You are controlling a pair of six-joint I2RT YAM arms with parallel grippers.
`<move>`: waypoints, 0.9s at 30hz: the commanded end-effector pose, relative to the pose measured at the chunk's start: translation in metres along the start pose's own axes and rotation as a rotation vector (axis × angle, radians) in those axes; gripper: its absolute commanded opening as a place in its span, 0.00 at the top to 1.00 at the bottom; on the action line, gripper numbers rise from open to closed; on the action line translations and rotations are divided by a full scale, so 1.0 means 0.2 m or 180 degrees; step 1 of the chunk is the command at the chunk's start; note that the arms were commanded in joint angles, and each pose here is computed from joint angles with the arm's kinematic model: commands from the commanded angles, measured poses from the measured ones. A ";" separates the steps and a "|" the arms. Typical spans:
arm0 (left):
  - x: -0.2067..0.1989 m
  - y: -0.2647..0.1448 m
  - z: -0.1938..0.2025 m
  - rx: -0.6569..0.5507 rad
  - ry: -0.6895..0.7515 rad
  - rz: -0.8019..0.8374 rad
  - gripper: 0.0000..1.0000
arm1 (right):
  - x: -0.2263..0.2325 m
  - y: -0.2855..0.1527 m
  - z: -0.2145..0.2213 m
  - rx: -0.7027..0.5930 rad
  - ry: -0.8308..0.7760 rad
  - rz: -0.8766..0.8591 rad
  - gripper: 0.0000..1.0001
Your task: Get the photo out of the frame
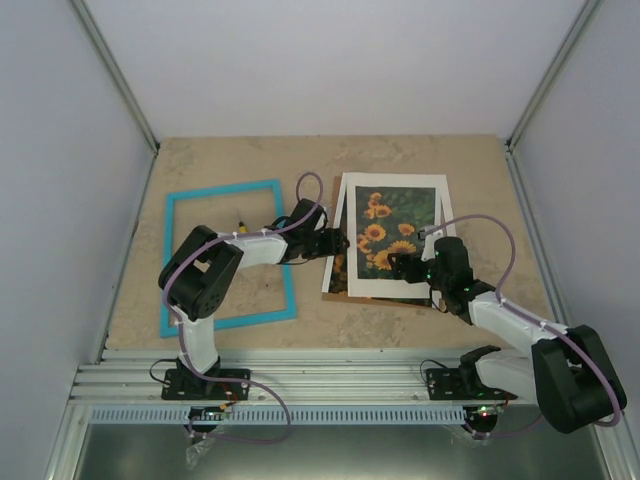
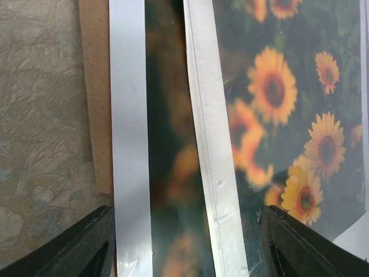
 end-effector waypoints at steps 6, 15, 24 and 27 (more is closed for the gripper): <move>-0.11 -0.08 -0.05 -0.0075 0.0017 0.0286 0.31 | 0.01 0.02 -0.01 -0.0029 -0.0072 -0.0029 0.02; -0.14 -0.10 -0.06 -0.0112 -0.0011 0.0357 0.32 | 0.01 0.02 0.00 -0.0013 -0.0075 -0.0027 0.02; -0.14 -0.05 -0.08 -0.0132 -0.0083 0.0404 0.33 | 0.02 0.03 0.00 -0.0008 -0.0073 -0.0036 0.02; -0.12 -0.02 -0.09 -0.0115 -0.0108 0.0407 0.33 | 0.02 0.03 0.00 -0.0002 -0.0078 -0.0034 0.02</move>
Point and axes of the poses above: each gripper's point midway between its finger pads, its own y axis out along the fingers, its own x axis along the line the jaws close on, z = x × y, the point moved 2 cm from there along -y, back along the fingers, and after that the axes turned 6 degrees about y, right-handed, at the moved point
